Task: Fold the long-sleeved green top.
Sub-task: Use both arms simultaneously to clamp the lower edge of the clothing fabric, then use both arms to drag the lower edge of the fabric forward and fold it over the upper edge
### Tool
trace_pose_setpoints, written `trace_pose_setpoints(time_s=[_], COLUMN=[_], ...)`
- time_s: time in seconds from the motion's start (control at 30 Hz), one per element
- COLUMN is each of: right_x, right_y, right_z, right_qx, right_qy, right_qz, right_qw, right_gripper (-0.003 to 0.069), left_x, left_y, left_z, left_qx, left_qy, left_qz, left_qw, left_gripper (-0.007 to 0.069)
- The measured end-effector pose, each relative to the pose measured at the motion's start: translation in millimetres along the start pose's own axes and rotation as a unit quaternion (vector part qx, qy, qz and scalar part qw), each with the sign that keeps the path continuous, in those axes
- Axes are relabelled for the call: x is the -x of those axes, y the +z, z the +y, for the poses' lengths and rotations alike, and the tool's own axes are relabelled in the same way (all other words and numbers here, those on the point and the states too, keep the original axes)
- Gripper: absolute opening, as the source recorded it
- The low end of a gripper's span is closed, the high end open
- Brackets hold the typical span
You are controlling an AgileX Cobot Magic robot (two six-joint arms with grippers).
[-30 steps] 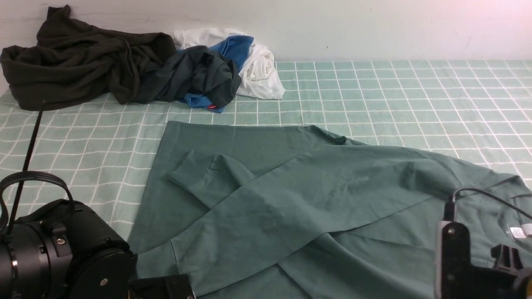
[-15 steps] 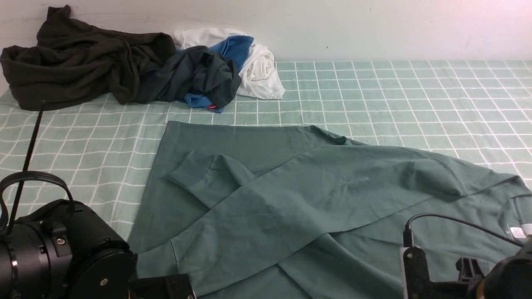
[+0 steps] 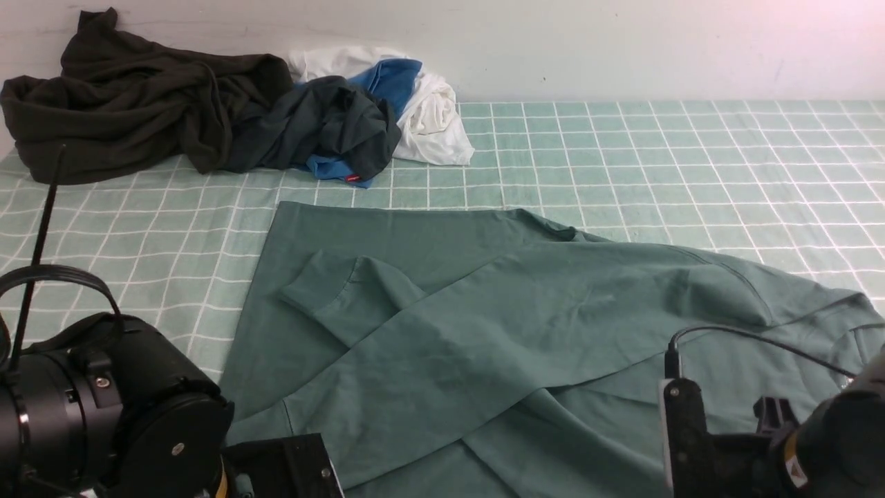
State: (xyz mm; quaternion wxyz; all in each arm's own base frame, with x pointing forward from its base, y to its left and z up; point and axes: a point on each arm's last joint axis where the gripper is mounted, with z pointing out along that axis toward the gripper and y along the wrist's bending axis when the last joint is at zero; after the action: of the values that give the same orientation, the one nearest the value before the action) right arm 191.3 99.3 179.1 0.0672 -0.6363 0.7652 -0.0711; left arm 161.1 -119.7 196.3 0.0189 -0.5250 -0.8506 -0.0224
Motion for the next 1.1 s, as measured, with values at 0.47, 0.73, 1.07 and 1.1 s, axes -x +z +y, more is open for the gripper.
trace_pose_setpoints(time_s=[0.47,0.73,1.07,1.1], right_x=[11,9,21,22], right_y=[-71,-27,31,32], right_z=[-134,-234,-274,-274], right_qx=[-0.079,-0.067,-0.082,-0.084], right_qy=[0.097,0.192,0.304,0.306], right_qz=[-0.083,-0.100,-0.113,-0.114], right_qw=[0.989,0.974,0.942,0.942], right_gripper=[0.0008,0.0008,0.0025,0.0027], left_x=[28,76,110,110], left_y=[-98,-92,-26,-25], left_z=[133,249,303,303], left_qx=[0.115,0.150,0.181,0.182], left_qy=[-0.112,-0.165,-0.163,-0.162], left_qz=[-0.116,-0.142,-0.143,-0.143], left_qw=[0.980,0.964,0.959,0.959], left_gripper=[0.0010,0.0010,0.0021,0.0021])
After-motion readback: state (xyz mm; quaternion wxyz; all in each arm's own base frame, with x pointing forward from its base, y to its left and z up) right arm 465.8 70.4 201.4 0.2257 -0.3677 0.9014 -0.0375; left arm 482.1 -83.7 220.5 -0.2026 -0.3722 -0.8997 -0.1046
